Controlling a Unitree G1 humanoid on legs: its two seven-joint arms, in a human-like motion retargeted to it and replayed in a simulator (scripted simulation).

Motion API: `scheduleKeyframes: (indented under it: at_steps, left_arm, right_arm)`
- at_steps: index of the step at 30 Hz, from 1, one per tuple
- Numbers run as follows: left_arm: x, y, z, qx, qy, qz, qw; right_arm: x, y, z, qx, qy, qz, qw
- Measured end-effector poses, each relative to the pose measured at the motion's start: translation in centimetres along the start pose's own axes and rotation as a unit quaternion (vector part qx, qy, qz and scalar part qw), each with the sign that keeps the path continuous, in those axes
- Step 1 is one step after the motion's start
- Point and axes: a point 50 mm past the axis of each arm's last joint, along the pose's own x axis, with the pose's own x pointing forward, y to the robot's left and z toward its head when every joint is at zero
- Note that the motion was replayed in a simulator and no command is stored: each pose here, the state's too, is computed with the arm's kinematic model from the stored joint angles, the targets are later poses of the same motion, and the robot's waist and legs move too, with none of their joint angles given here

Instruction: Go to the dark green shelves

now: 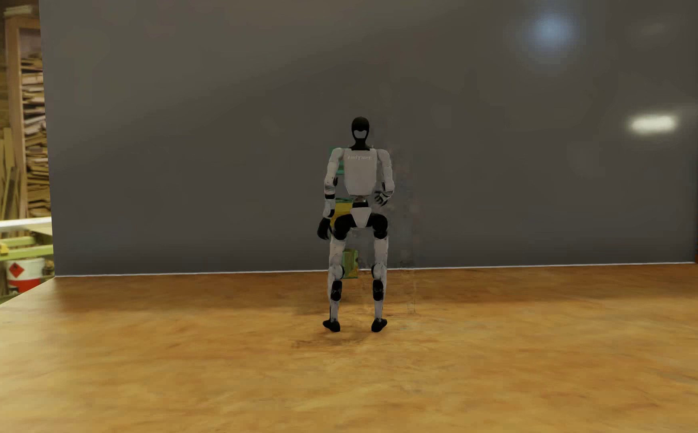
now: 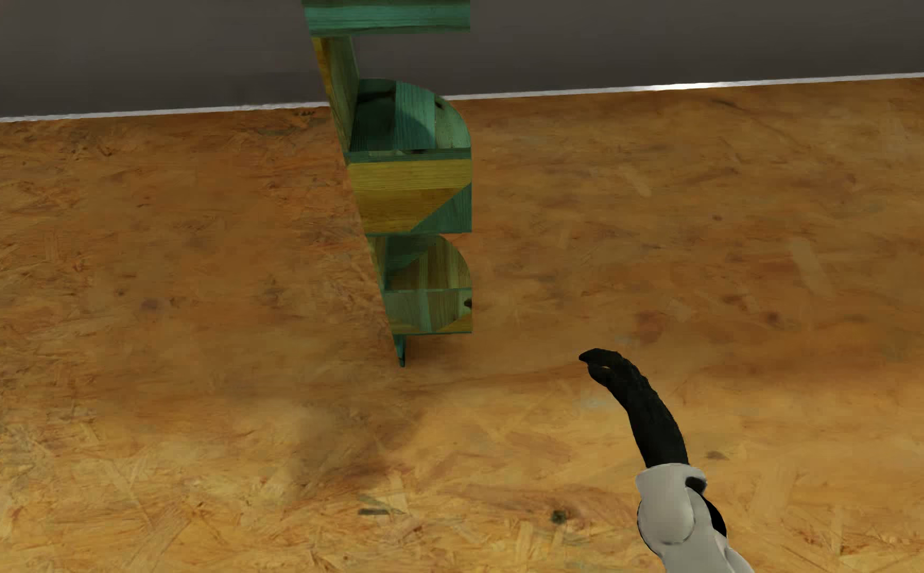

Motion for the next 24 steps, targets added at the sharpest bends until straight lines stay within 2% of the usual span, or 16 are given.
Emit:
scheduleKeyframes:
  at_steps: [3,6,10,13,15,17,21,24]
  left_arm:
    - [1.1,2.6,3.3,-0.016,-0.034,0.043,0.998]
    - [1.5,7.8,9.5,-0.024,-0.128,0.126,0.983]
    - [-1.4,13.6,18.1,-0.023,-0.289,0.223,0.931]
    - [-4.1,15.8,21.6,-0.021,-0.372,0.257,0.892]
    - [-4.7,16.2,22.2,-0.013,-0.39,0.256,0.885]
    - [-3.9,15.7,21.7,-0.005,-0.37,0.235,0.899]
    - [0.3,12.1,17.2,0.027,-0.224,0.14,0.964]
    - [2.4,8.2,12.3,0.059,-0.112,0.059,0.99]
  right_arm:
    - [-2.9,0.9,-5.5,-0.015,0.161,0.013,0.987]
    - [-8.3,3.1,-10.6,-0.033,0.312,0.087,0.945]
    - [-16.4,5.4,-14.8,-0.068,0.48,0.218,0.847]
    - [-20.2,5.7,-15.8,-0.078,0.542,0.258,0.796]
    - [-20.8,5.7,-15.9,-0.07,0.55,0.266,0.789]
    - [-20.1,5.4,-15.7,-0.058,0.538,0.246,0.804]
    - [-16.1,4.6,-14.7,-0.069,0.47,0.185,0.86]
    - [-12.9,4.6,-13.5,-0.06,0.423,0.172,0.888]
